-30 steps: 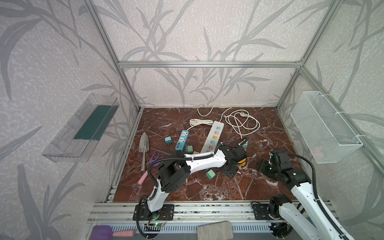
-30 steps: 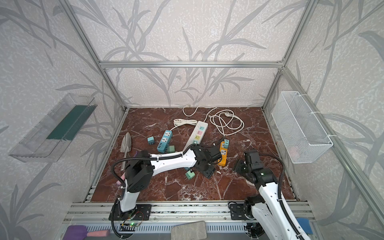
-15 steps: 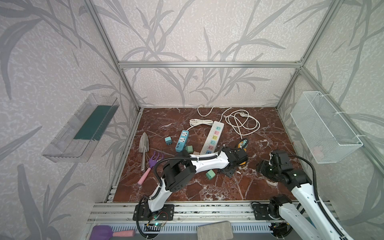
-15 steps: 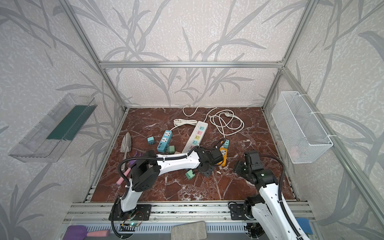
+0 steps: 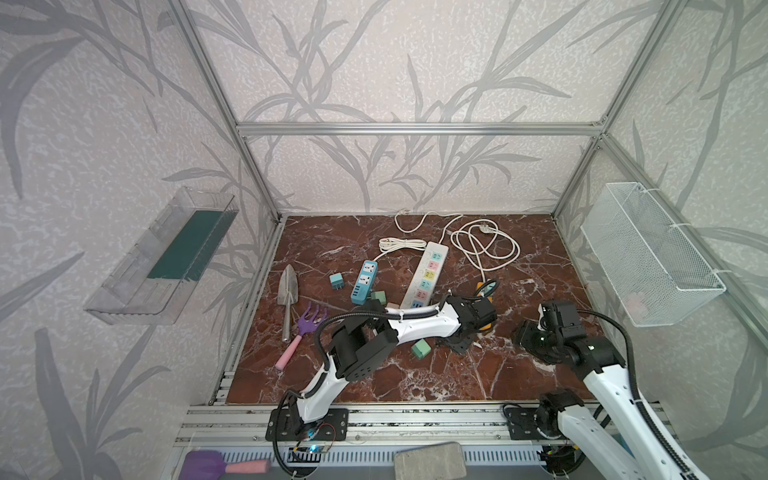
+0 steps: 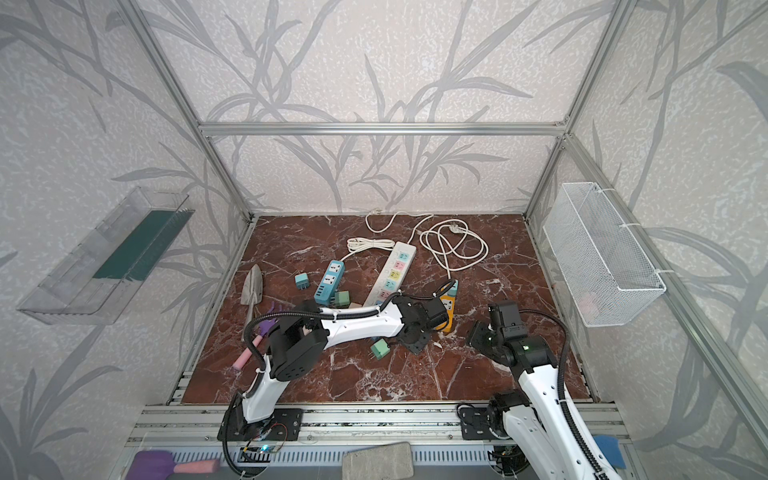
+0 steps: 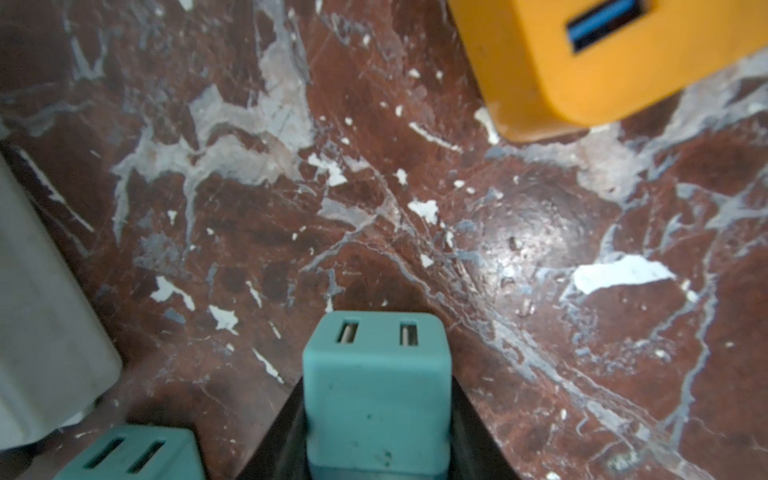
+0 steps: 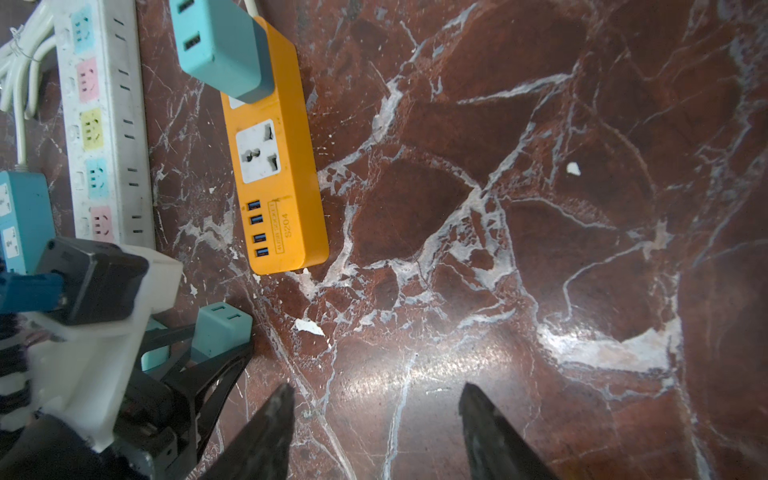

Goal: Insert the plug
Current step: 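Rotate the held adapter with left gripper and bring it toward the right gripper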

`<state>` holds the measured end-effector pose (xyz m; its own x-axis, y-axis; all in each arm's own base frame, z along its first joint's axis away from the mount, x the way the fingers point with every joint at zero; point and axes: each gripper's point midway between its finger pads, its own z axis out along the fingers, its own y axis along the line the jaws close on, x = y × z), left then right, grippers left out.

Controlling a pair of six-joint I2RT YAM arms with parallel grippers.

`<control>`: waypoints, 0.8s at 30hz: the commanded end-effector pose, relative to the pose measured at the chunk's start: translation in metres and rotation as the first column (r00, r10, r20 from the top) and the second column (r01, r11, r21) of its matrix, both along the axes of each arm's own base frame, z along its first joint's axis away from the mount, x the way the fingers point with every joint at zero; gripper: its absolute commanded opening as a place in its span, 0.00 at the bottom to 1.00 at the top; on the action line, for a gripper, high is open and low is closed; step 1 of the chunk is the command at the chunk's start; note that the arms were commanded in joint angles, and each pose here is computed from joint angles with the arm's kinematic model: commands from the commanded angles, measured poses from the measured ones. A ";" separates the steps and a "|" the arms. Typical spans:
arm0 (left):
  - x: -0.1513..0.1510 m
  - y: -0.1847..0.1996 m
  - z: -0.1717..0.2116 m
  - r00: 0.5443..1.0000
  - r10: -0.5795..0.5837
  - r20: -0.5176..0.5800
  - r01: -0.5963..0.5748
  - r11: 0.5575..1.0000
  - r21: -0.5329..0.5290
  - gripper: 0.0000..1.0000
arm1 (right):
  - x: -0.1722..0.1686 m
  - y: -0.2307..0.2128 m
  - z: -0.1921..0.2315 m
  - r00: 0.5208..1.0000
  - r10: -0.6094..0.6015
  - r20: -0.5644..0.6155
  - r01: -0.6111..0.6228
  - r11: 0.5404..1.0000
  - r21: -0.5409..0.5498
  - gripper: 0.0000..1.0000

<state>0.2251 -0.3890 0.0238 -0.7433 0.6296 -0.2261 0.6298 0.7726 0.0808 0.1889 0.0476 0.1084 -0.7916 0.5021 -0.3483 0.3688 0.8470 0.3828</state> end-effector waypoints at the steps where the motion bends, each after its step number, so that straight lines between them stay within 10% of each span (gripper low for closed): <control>1: 0.005 -0.005 0.043 0.995 -0.080 0.067 0.086 0.992 -0.093 0.04 | 0.000 0.001 0.016 0.999 0.025 0.036 -0.025 1.000 0.002 0.63; 8: 0.031 -0.019 0.147 0.867 -0.179 0.464 0.338 0.897 -0.284 0.00 | 0.004 0.012 0.021 0.991 0.106 0.082 -0.108 0.994 0.019 0.59; 15: 0.011 -0.001 0.187 0.547 -0.158 0.822 0.644 0.707 -0.293 0.00 | 0.009 0.017 0.026 0.990 0.118 0.074 -0.121 0.992 0.038 0.52; 24: -0.016 -0.001 0.175 0.485 -0.294 0.824 0.781 0.569 -0.257 0.00 | 0.019 0.064 0.084 0.891 0.323 0.318 -0.364 0.928 0.077 0.40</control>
<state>0.2189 -0.3777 0.1608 0.0905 0.5149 -0.8525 0.8654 0.3830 0.3232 0.2029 0.0939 0.1642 -0.8253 0.3161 -0.4680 0.0432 0.8616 0.5057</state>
